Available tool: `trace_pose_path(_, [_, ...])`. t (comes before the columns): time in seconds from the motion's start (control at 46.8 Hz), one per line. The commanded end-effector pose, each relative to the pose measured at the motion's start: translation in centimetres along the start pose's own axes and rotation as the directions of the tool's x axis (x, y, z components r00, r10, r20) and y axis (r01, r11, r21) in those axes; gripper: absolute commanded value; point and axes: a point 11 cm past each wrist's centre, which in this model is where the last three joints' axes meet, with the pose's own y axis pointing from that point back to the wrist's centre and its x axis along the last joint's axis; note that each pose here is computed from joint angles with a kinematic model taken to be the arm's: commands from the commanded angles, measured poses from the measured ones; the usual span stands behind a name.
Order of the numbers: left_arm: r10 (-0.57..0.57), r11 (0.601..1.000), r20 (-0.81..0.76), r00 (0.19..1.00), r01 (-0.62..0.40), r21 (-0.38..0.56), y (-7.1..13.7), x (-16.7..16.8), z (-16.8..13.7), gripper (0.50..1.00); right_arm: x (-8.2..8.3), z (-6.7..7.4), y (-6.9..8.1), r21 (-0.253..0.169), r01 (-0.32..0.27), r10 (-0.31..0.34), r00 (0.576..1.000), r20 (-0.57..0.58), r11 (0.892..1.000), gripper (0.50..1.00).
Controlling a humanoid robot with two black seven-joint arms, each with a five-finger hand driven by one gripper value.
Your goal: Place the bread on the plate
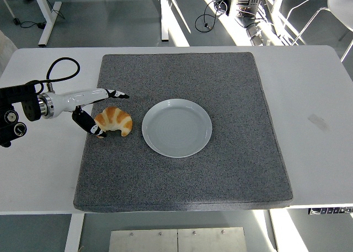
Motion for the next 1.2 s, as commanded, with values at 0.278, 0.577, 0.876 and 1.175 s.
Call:
trace_pose_path(0.278, [0.012,1.000,0.037,0.999,-0.012,-0.005,-0.4,-0.7,0.0,0.958,0.0,0.0,0.0,0.000,0.000,0.000,1.000,0.000,1.000,1.000])
trace_pose_path(0.577, [0.006,1.000,0.030,1.000,-0.006,-0.004,-0.7,-1.4,-0.1,0.901,0.0,0.0,0.0,0.000,-0.001,0.001,1.000,0.000,1.000,1.000])
trace_pose_path(0.876, [0.023,1.000,0.034,0.999,-0.023,0.006,-0.8,-1.3,-0.4,0.827,0.0,0.0,0.0,0.000,-0.001,0.001,1.000,0.000,1.000,1.000])
trace_pose_path(1.175, [0.031,0.999,0.043,0.999,-0.032,0.010,-0.7,-0.9,-0.7,0.648,0.0,0.0,0.0,0.000,0.001,-0.001,1.000,0.001,1.000,1.000])
